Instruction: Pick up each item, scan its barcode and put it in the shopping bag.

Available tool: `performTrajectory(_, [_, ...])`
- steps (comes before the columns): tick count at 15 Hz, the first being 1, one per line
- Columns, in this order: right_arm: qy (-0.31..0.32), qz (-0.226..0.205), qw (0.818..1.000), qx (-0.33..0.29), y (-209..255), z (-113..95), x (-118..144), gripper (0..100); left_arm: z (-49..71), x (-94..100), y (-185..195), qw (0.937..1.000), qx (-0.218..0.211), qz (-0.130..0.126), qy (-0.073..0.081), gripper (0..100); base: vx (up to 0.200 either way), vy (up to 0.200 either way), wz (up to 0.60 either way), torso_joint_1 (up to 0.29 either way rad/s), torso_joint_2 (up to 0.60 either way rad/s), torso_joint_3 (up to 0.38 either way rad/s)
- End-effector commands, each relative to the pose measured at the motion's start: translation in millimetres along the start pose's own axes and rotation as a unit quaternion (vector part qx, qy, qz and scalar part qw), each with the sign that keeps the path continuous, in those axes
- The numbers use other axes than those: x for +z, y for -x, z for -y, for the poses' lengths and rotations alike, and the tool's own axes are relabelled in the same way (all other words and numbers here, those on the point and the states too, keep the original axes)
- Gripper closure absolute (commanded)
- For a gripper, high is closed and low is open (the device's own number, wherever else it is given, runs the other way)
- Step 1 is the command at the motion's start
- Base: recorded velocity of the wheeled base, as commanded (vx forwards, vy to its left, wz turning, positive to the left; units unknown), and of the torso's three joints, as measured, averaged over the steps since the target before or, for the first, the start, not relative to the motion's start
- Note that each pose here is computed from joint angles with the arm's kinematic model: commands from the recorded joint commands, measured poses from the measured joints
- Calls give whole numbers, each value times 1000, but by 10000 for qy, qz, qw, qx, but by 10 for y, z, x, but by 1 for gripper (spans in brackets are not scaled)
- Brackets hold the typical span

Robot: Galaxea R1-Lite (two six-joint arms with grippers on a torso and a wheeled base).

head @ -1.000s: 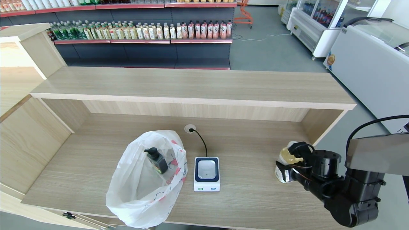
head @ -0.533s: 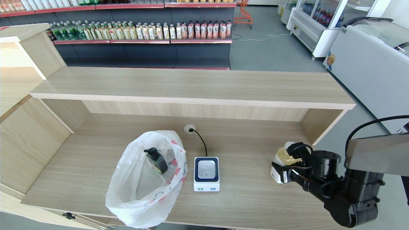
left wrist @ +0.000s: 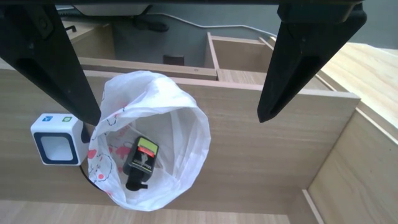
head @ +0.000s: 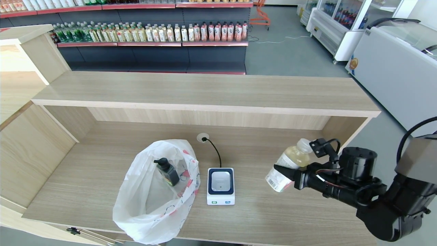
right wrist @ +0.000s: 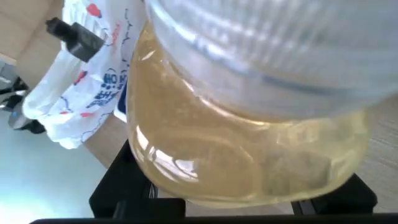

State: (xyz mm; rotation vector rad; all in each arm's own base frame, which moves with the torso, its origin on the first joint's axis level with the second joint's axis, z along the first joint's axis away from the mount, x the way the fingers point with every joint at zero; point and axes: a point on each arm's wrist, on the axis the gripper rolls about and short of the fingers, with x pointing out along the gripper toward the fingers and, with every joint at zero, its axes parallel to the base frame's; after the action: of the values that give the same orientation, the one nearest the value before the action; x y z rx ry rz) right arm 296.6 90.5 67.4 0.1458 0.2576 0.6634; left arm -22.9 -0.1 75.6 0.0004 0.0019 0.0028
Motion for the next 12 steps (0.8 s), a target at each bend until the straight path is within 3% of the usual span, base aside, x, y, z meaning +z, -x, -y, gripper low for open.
performTrajectory(1, [-156,187,9941,1056,317,-296,451,100,0,0,0,10000,2,2,2,0,0,0,0,0,0,0])
performTrajectory(6, [-694,-563,9701,2255,579,-466,523,100,0,0,0,10000,2,2,2,0,0,0,0,0,0,0])
performTrajectory(12, [-670,-749,9518,2899,590,-596,531,100,0,0,0,10000,2,2,2,0,0,0,0,0,0,0])
